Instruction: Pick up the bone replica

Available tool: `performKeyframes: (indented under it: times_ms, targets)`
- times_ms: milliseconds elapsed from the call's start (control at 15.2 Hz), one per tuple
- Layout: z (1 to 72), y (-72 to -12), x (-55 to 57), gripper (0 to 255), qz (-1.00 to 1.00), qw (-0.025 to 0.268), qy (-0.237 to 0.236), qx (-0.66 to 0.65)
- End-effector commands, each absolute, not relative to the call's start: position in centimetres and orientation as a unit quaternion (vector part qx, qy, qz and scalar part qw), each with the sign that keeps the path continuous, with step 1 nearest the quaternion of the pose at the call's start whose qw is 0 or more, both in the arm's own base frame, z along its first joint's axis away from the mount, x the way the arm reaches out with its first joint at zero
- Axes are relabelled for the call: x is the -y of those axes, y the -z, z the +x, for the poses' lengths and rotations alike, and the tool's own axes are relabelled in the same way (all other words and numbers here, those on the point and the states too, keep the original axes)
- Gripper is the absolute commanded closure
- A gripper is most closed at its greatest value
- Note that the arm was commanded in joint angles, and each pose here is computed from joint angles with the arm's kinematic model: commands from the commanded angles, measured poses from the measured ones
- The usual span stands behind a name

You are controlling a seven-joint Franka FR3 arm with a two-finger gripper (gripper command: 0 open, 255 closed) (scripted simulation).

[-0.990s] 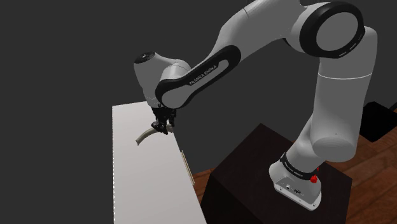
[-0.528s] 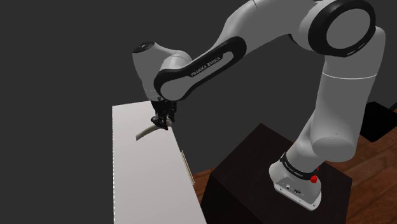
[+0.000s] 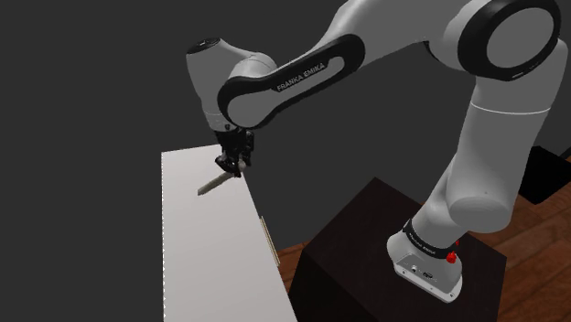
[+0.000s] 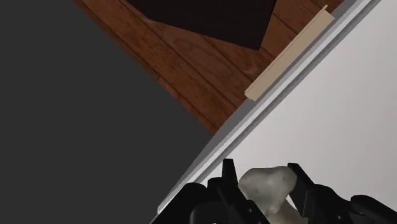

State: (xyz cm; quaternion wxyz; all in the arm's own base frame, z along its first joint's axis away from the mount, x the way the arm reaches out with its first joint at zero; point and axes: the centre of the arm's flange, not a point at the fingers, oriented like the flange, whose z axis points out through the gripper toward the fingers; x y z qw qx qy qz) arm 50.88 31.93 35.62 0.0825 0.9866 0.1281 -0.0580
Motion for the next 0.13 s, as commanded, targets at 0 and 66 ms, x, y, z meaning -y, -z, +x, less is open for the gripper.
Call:
performKeyframes:
  times_ms: [0, 66]
  targets:
    - [50.95, -36.37, -31.87, 255, 0.987, 0.083, 0.058, -0.128]
    - [50.95, -36.37, -31.87, 255, 0.987, 0.083, 0.058, -0.128]
